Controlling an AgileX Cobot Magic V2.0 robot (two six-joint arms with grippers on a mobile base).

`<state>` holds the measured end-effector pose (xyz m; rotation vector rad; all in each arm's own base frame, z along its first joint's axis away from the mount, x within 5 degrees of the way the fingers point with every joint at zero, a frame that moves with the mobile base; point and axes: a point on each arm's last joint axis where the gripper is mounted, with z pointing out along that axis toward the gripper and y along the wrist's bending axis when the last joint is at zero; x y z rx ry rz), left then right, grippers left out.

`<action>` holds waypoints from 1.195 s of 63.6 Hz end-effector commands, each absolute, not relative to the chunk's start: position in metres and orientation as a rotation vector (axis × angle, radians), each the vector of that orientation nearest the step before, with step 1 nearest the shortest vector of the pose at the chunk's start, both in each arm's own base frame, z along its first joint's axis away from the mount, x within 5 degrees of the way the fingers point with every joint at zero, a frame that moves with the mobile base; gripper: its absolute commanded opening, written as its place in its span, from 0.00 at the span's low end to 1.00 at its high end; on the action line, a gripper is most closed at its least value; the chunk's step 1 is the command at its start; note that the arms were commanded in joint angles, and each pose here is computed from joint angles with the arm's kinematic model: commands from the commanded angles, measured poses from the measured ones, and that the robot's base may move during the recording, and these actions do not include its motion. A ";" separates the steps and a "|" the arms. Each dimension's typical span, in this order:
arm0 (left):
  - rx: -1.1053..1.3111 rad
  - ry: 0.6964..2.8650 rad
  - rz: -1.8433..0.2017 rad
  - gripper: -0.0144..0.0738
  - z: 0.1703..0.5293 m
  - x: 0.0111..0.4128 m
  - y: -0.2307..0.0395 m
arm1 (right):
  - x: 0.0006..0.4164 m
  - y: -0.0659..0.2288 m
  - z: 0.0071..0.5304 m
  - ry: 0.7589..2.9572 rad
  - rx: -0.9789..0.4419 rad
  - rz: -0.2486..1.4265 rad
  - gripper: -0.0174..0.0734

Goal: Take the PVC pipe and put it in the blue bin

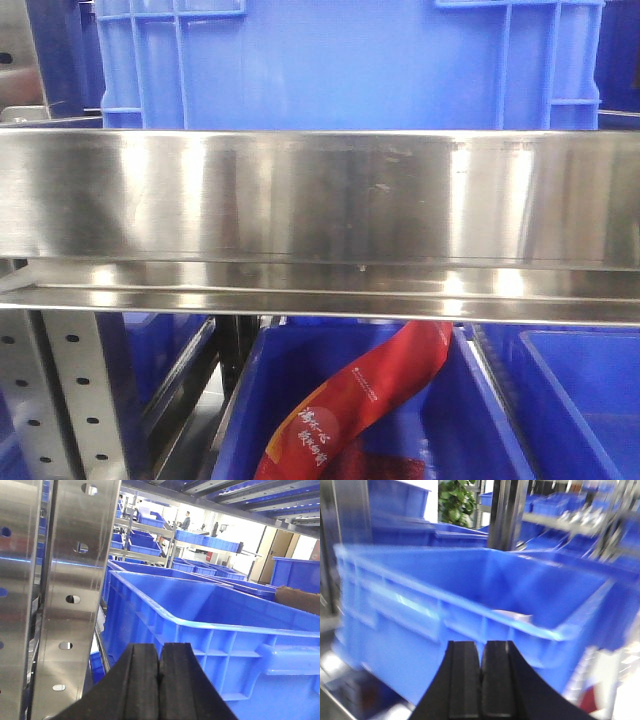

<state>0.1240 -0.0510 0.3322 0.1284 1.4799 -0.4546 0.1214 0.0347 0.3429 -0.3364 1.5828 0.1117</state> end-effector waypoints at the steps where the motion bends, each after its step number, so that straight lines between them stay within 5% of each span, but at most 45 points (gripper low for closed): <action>1: 0.119 1.461 -0.461 0.04 0.334 0.123 -0.050 | 0.112 0.030 0.332 1.560 -0.346 0.063 0.01; 38: 0.119 1.461 -0.461 0.04 0.334 0.123 -0.050 | 0.062 -0.013 0.228 1.413 0.152 -0.150 0.01; 76: 0.119 1.460 -0.461 0.04 0.334 0.123 -0.050 | 0.055 -0.012 0.214 1.472 0.150 -0.196 0.01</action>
